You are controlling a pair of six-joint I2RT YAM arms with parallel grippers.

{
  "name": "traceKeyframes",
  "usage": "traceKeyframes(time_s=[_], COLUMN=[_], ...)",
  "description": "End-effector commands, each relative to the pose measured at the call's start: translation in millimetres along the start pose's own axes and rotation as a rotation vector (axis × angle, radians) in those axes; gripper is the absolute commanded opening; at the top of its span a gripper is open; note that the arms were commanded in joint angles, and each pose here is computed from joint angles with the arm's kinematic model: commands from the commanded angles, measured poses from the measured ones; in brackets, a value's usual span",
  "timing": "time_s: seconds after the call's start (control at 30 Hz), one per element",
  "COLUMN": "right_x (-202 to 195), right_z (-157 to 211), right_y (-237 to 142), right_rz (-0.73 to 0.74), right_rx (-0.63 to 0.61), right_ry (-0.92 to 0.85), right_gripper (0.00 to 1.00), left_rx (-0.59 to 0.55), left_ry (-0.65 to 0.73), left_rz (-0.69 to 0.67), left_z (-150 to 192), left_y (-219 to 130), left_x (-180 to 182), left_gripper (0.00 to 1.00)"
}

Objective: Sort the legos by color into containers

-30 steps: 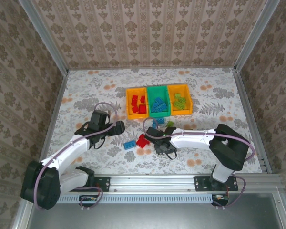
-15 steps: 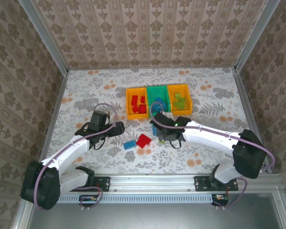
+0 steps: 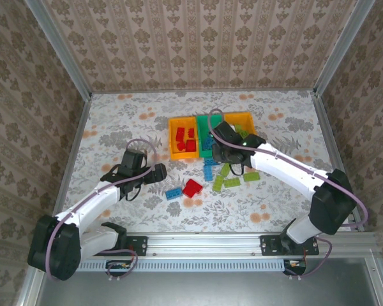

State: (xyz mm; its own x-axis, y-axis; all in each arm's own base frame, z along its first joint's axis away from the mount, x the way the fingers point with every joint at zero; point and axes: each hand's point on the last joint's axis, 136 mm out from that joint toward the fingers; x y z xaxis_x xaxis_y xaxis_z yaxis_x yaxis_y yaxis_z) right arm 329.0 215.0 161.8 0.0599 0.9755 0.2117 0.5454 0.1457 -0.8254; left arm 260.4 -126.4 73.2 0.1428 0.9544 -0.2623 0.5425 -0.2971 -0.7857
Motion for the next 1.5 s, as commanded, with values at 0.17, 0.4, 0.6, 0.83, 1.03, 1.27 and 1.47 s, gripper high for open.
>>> traceKeyframes(time_s=[0.17,0.4,0.6,0.83,1.03,1.27,1.47], right_x=[22.9,19.3,14.1,12.3,17.5,40.4,37.1], right_z=[-52.2,-73.1,-84.6,-79.3,-77.1,-61.9,-14.4], right_y=[26.4,61.4,86.9,115.2,111.4,69.8,51.8], right_rz=[-0.048,0.017,0.015,0.022,-0.007,-0.094,-0.117], right_rx=[-0.058,-0.074,-0.084,-0.006,0.005,-0.057,-0.055], right_ry=[0.004,0.014,0.056,0.06,0.047,-0.142,-0.341], right_gripper=[0.23,0.25,0.28,0.37,0.7,0.77,0.82], left_rx=[0.0,0.002,0.002,0.012,0.02,0.024,0.037], left_ry=[-0.027,-0.026,-0.022,-0.017,-0.016,-0.024,-0.035], left_rz=[0.004,0.001,0.008,0.015,0.01,0.006,0.015], left_z=[2.1,4.6,4.7,5.9,7.6,8.3,8.3], left_y=[0.4,0.2,0.2,2.6,4.4,7.3,12.5], left_x=[1.7,2.7,1.7,0.3,1.4,2.3,0.2], left_gripper=[1.0,1.0,1.0,1.0,1.0,1.0,1.0])
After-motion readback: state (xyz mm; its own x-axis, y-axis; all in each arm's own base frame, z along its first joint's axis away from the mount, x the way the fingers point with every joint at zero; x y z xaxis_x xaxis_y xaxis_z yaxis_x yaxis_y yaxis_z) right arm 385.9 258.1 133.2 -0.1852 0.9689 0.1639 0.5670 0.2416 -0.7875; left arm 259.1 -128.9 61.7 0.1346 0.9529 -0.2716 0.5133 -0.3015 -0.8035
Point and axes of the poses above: each hand's point on the last joint's axis, 136 mm out from that joint toward the fingers, its own y axis out along the fingers, its own x axis along the line the jaws close on, z = x × y, and after that the axes turned 8 degrees about y, right-handed
